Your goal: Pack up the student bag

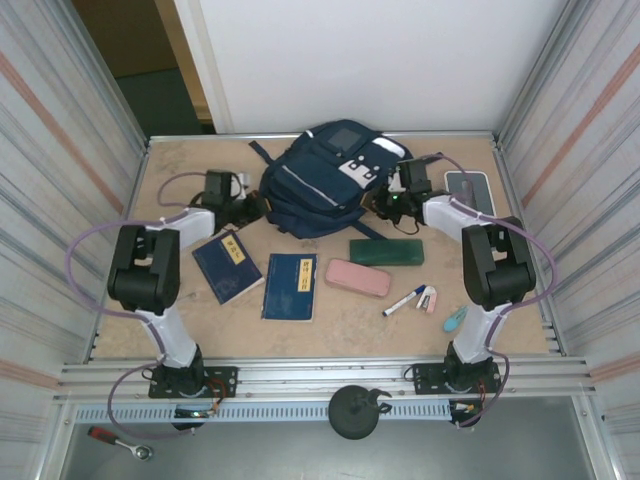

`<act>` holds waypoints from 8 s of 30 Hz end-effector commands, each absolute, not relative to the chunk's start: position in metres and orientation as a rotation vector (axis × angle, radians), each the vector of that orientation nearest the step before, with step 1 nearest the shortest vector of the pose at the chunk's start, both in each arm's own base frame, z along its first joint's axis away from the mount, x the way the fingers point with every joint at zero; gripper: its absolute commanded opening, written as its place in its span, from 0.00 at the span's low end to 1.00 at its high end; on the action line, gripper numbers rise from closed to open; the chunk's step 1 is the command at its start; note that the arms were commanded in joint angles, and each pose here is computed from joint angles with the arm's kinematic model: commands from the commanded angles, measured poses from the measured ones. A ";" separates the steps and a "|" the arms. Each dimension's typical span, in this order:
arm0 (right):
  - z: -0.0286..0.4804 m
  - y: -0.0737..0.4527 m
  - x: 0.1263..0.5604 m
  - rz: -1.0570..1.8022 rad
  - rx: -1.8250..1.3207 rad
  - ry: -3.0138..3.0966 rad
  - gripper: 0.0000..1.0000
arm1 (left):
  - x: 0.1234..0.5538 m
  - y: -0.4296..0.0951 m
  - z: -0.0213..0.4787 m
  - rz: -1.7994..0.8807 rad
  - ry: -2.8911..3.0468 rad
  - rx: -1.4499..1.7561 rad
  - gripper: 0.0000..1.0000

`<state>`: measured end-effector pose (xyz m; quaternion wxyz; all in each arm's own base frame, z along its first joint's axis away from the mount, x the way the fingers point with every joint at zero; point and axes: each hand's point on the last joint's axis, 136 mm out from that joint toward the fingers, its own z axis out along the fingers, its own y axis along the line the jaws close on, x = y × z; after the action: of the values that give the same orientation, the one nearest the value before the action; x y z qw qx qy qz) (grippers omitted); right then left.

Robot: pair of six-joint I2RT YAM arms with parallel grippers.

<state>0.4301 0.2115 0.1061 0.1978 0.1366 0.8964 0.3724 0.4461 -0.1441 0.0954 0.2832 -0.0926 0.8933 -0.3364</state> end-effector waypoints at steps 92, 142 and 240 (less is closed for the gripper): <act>0.271 0.256 0.440 1.503 0.645 1.910 0.00 | 0.382 -0.281 0.142 -0.327 2.016 0.261 0.36; 0.168 0.191 0.512 1.232 0.555 2.253 0.06 | 0.366 -0.223 0.134 -0.404 2.159 0.334 0.00; 0.150 0.213 0.429 1.060 0.166 2.452 0.21 | 0.355 -0.195 0.166 -0.563 2.171 0.327 0.00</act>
<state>0.4216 0.2292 0.1250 0.1764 0.1084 0.8926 0.4005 0.3472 -0.2067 0.1403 0.3822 0.1345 0.8861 -0.2249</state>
